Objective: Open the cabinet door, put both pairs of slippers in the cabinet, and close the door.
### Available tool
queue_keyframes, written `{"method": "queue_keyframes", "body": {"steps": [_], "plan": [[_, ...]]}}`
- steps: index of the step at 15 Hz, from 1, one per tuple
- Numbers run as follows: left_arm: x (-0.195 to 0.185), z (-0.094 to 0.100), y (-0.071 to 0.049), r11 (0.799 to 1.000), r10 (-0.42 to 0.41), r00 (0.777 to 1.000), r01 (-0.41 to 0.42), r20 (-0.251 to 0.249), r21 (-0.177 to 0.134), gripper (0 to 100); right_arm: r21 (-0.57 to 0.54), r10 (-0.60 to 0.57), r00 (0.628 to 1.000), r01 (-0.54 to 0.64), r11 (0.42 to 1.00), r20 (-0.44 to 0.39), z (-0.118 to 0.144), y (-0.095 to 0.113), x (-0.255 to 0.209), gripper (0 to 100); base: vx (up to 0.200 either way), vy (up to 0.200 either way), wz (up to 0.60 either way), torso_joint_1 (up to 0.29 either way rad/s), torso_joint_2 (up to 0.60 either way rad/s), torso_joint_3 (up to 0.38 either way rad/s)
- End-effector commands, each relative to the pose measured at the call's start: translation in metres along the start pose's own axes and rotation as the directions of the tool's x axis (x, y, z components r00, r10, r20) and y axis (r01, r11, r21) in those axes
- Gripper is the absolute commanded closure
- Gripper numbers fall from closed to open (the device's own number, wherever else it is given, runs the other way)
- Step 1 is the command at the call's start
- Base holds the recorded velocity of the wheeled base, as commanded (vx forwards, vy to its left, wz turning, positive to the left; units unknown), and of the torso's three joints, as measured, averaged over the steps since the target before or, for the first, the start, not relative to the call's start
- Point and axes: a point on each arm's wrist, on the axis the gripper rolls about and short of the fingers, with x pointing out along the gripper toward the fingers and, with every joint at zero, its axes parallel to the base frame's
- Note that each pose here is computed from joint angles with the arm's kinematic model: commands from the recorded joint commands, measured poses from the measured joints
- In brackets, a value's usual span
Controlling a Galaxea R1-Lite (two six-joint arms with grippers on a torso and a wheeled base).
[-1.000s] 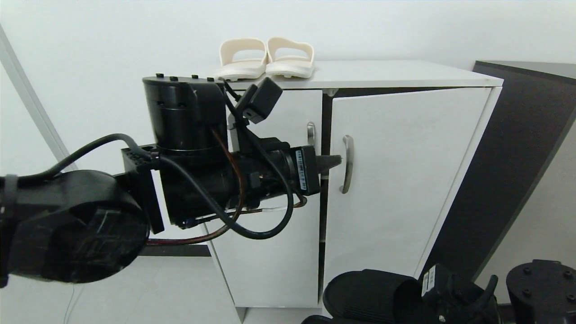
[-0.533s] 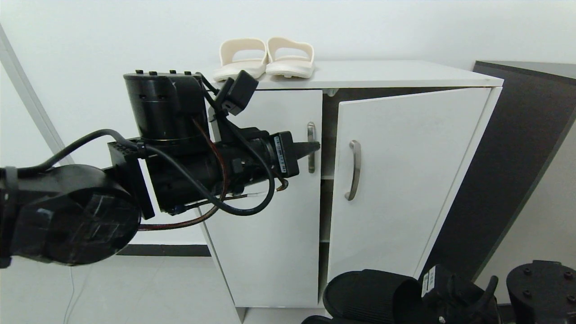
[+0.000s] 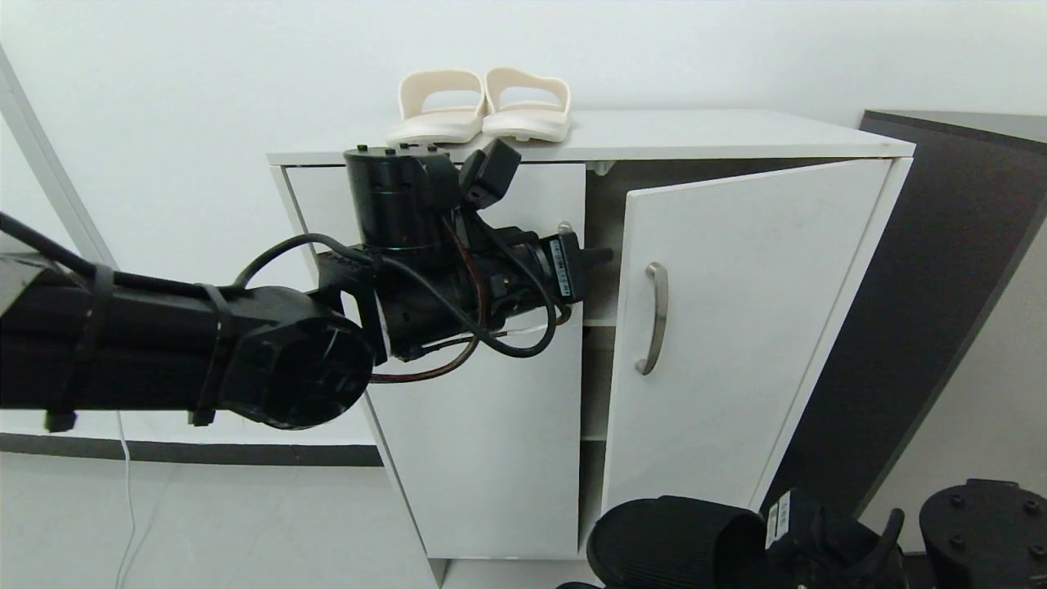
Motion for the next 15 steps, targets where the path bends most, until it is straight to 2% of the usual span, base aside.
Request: {"method": "queue_keyframes", "body": {"steps": [1,3,5,9,11,13,14,15], "plan": [[0.011,-0.009,0.002,1.000,-0.004,1.000,0.004,-0.023,-0.007,100,0.001,0.001,1.000,-0.001,1.000,-0.008,-0.001,0.000,0.001,100,0.000,0.000,0.00,0.000,0.00,0.000],[0.018,-0.014,0.003,1.000,-0.012,0.999,0.012,-0.032,-0.008,100,0.001,-0.001,1.000,0.001,1.000,-0.009,-0.002,0.000,0.001,100,0.000,0.000,0.00,0.000,0.00,0.000],[0.021,-0.014,0.004,1.000,-0.022,1.000,0.022,-0.015,-0.004,100,0.002,-0.001,1.000,0.001,1.000,-0.017,-0.003,0.000,0.001,100,0.000,0.000,0.00,0.000,0.00,0.000],[0.021,-0.015,0.001,0.999,-0.030,0.999,0.030,-0.019,-0.017,100,-0.011,0.026,0.999,-0.026,1.000,-0.029,-0.006,0.006,0.001,100,-0.200,0.000,0.00,0.001,0.00,0.000],[0.023,-0.019,-0.012,0.998,-0.061,0.998,0.061,-0.028,-0.017,100,-0.012,0.034,0.999,-0.035,0.999,-0.034,-0.008,0.008,-0.001,100,-0.200,0.000,0.00,0.000,0.00,0.000],[0.031,-0.034,-0.056,0.982,-0.189,0.981,0.189,-0.040,-0.004,100,-0.016,0.042,0.999,-0.043,0.999,-0.033,-0.008,0.009,-0.001,100,-0.200,0.000,0.00,0.002,0.00,0.005],[0.036,-0.040,-0.071,0.972,-0.236,0.971,0.236,-0.036,-0.002,100,-0.016,0.042,0.999,-0.043,0.999,-0.033,-0.008,0.009,-0.001,100,-0.200,0.000,0.00,0.002,0.01,-0.002],[0.040,-0.041,-0.077,0.968,-0.252,0.967,0.252,-0.028,0.001,100,-0.016,0.042,0.999,-0.043,0.999,-0.033,-0.008,0.009,-0.001,100,-0.200,0.000,0.00,0.007,0.01,0.007]]}}
